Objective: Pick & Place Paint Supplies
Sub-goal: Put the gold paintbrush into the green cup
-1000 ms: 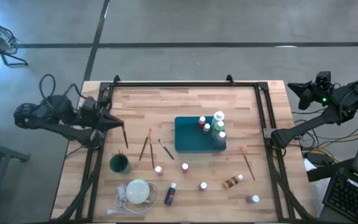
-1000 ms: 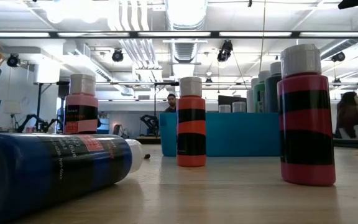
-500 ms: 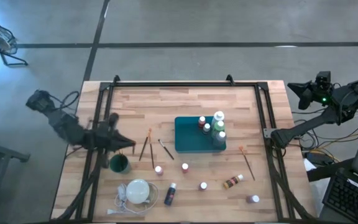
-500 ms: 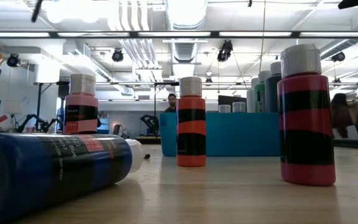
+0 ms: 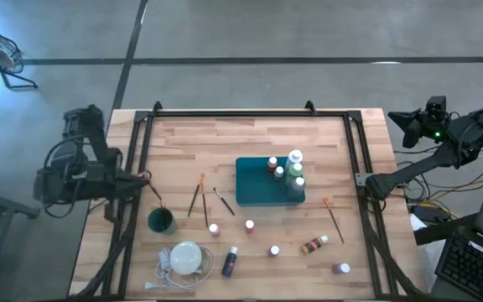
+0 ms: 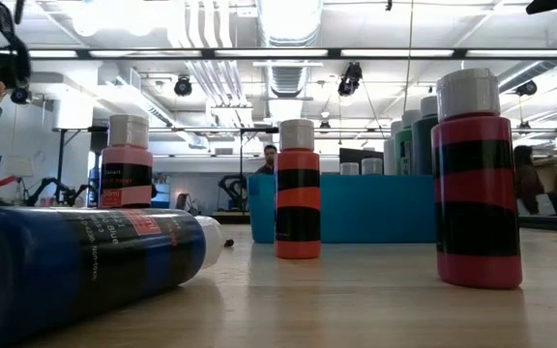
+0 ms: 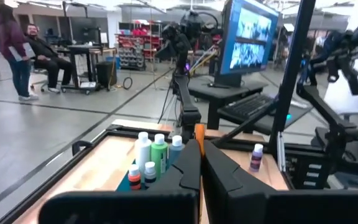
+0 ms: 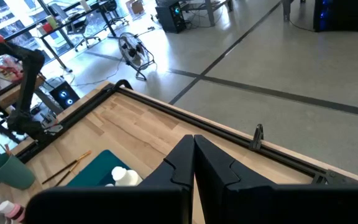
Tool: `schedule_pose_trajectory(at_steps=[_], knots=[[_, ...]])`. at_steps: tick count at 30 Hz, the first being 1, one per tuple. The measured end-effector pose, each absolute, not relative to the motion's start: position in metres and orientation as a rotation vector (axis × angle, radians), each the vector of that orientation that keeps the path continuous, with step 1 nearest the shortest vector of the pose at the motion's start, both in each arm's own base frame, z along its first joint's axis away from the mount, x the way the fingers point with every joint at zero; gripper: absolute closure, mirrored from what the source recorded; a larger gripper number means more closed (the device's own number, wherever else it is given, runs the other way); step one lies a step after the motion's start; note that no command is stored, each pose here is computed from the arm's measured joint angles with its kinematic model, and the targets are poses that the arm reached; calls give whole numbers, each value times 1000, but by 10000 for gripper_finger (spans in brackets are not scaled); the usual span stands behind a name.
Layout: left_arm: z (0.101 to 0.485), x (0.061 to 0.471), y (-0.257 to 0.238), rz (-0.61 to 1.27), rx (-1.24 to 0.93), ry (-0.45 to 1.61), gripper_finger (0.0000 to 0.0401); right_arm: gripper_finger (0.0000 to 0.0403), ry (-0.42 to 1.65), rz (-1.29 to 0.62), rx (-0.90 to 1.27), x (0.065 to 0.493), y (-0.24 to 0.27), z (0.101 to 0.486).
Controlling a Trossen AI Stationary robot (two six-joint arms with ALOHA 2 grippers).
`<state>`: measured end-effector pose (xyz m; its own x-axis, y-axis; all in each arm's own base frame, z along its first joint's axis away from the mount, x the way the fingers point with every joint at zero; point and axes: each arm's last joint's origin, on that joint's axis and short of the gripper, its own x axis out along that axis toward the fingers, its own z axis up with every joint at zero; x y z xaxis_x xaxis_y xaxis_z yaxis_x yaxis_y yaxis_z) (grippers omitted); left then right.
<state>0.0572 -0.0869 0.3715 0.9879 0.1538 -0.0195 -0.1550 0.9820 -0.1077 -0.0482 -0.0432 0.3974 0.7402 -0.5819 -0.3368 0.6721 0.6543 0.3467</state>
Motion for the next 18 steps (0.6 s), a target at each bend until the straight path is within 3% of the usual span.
schedule_pose_trajectory(at_steps=[18], knots=[[326, 44, -105, 141, -180, -13, 401, 394, 203, -717, 474, -48, -43, 397]])
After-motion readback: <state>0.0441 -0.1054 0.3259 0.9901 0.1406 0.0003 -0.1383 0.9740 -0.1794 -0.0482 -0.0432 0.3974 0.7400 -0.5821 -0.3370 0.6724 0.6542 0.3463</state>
